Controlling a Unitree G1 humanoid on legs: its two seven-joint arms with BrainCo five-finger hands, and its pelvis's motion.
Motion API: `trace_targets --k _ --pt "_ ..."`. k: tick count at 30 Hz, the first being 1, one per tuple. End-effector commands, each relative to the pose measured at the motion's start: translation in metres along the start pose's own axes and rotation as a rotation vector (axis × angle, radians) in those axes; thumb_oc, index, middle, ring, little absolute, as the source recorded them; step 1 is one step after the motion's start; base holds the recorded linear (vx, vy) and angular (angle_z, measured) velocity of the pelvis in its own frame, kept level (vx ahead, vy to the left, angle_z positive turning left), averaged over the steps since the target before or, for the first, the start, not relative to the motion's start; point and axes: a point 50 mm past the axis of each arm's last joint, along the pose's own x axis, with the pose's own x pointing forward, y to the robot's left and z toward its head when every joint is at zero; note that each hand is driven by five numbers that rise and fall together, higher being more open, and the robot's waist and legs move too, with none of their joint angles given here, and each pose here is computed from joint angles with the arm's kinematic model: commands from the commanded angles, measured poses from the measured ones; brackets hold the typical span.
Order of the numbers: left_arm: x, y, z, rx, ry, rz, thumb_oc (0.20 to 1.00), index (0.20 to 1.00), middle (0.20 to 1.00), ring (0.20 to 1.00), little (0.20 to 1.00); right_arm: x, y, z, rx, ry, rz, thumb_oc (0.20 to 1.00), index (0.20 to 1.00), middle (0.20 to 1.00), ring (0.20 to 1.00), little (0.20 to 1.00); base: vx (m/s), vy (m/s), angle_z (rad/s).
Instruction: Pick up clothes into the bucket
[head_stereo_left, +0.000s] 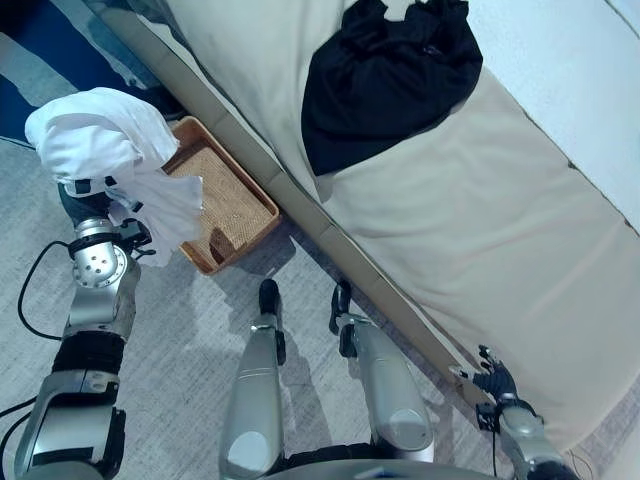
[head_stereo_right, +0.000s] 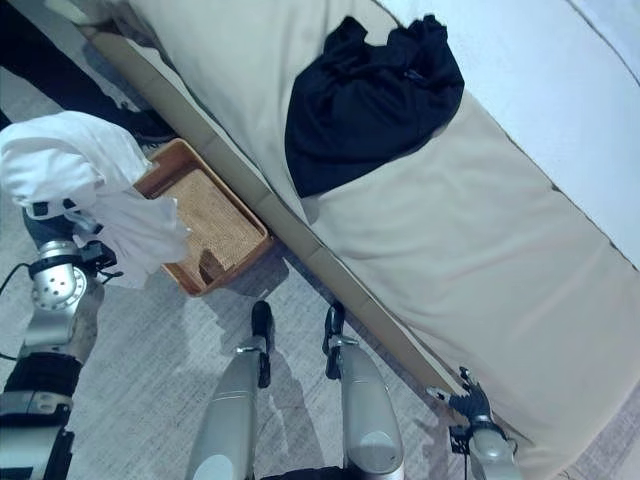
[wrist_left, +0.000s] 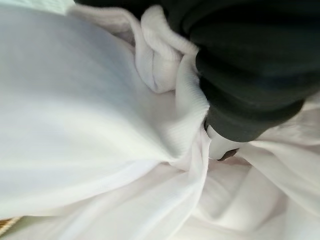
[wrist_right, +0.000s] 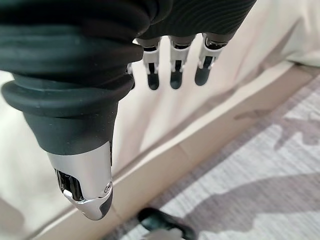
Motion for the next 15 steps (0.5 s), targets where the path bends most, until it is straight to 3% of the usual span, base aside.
trace_targets --k 1,8,9,10,15 --pt "0.02 0.008 0.038 -0.064 -0.164 0.066 0.2 0.2 0.2 0.2 0.2 -0.006 -0.013 -0.001 0.004 -0.036 -0.055 1.0 1.0 1.0 1.0 1.0 0.03 0.056 -0.12" --pt "0.04 0.005 0.058 -0.057 -0.2 0.109 0.2 0.2 0.2 0.2 0.2 -0.003 -0.014 0.011 0.053 -0.091 -0.103 1.0 1.0 1.0 1.0 1.0 0.0 0.021 -0.04" --pt "0.043 0.006 0.062 -0.054 -0.203 0.114 0.871 0.871 0.871 0.871 0.871 -0.003 -0.014 0.013 0.059 -0.098 -0.116 1.0 1.0 1.0 1.0 1.0 0.0 0.0 0.0" --pt "0.043 0.006 0.062 -0.054 -0.204 0.114 1.0 1.0 1.0 1.0 1.0 -0.003 -0.014 0.013 0.059 -0.099 -0.116 1.0 1.0 1.0 1.0 1.0 0.0 0.001 -0.05" --pt "0.052 0.003 0.057 -0.057 -0.139 0.161 1.0 1.0 1.0 1.0 1.0 -0.004 -0.009 0.01 0.069 -0.083 -0.126 1.0 1.0 1.0 1.0 1.0 0.0 0.003 0.01"
